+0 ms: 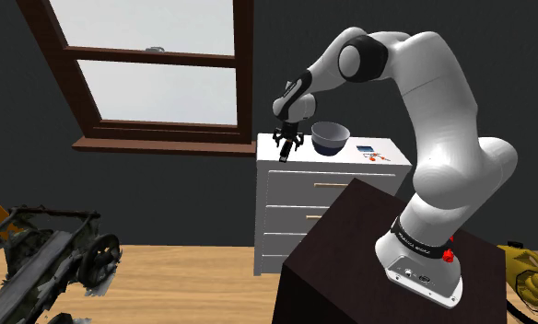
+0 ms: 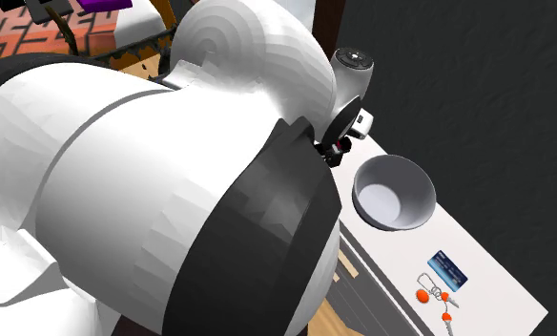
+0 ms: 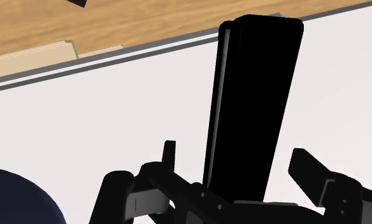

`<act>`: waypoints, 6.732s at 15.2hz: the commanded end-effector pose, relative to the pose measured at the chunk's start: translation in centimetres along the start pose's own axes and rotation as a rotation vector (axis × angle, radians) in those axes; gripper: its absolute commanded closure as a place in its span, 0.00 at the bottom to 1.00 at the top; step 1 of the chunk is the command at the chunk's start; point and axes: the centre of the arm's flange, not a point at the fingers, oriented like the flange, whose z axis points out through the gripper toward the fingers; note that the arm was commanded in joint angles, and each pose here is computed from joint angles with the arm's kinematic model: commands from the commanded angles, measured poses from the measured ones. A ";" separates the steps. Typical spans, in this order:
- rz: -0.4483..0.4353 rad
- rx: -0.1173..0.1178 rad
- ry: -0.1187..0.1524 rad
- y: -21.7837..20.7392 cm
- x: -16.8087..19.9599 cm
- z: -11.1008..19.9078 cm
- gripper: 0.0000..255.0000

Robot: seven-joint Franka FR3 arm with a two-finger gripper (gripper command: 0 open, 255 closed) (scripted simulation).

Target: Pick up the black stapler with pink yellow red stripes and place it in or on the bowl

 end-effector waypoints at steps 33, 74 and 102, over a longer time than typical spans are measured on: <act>0.000 0.000 0.000 -0.1 -0.2 -9.4 1.00; 0.000 0.000 0.000 19.5 8.9 -14.6 1.00; 0.000 0.000 0.000 19.5 9.0 -16.9 0.00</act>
